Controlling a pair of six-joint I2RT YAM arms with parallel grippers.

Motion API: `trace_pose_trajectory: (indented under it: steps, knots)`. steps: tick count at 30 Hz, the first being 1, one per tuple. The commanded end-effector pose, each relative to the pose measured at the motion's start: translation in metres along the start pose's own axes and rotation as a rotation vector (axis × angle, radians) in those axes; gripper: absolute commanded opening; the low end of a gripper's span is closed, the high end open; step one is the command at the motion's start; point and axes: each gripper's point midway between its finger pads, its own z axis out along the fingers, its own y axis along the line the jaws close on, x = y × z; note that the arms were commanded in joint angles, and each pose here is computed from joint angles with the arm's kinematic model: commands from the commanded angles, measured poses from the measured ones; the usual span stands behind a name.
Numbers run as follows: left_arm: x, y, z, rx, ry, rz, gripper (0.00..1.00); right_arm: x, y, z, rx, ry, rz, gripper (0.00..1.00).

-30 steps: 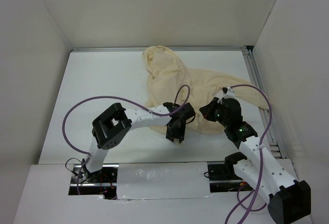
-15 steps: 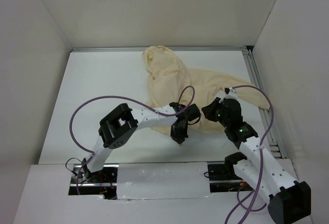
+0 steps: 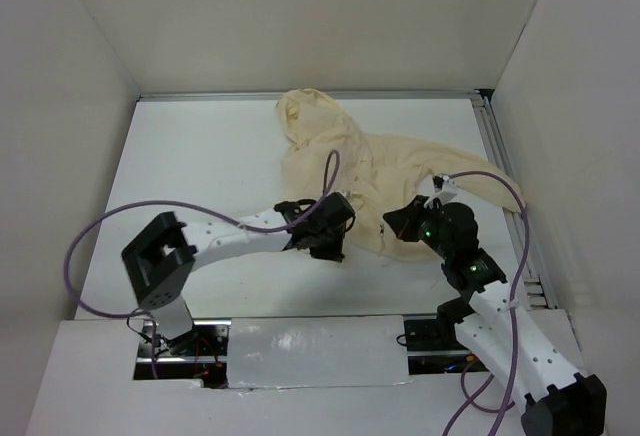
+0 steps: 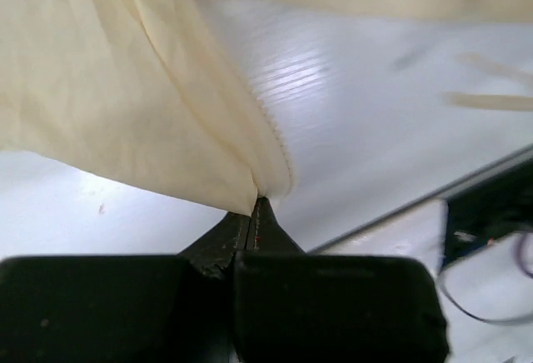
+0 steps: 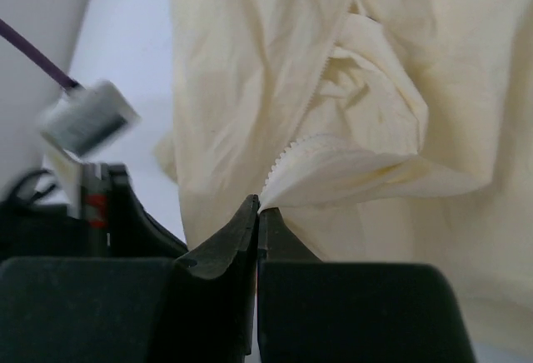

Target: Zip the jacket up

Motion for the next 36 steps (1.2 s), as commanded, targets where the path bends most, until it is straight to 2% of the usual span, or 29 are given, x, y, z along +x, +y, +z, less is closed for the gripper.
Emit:
trace_pose_trajectory:
  steps: [1, 4, 9, 11, 21, 25, 31, 36]
  knots:
    - [-0.065, -0.026, -0.07, 0.119, -0.34, 0.012, 0.0, -0.018, 0.044, -0.009, -0.234, -0.08, -0.07, 0.0]
    - [-0.086, -0.029, -0.122, 0.184, -0.503, -0.033, 0.0, -0.021, 0.063, -0.015, -0.345, -0.102, -0.056, 0.0]
    - [-0.101, -0.019, -0.154, 0.211, -0.653, -0.123, 0.0, -0.018, 0.093, -0.021, -0.51, -0.081, -0.027, 0.0]
    - [-0.11, -0.022, -0.169, 0.25, -0.713, -0.146, 0.0, -0.025, 0.104, -0.025, -0.56, -0.11, -0.018, 0.0]
    - [-0.128, -0.041, -0.181, 0.325, -0.765, -0.197, 0.0, -0.029, 0.137, -0.029, -0.677, -0.159, -0.053, 0.0]
    - [-0.127, -0.05, -0.173, 0.342, -0.742, -0.157, 0.0, -0.025, 0.134, -0.022, -0.637, -0.16, -0.034, 0.0]
    - [-0.124, -0.05, -0.162, 0.328, -0.698, -0.207, 0.0, -0.034, 0.131, -0.018, -0.599, -0.222, -0.005, 0.0]
    - [-0.124, -0.048, -0.166, 0.323, -0.7, -0.246, 0.0, -0.03, 0.124, -0.01, -0.55, -0.216, -0.003, 0.0]
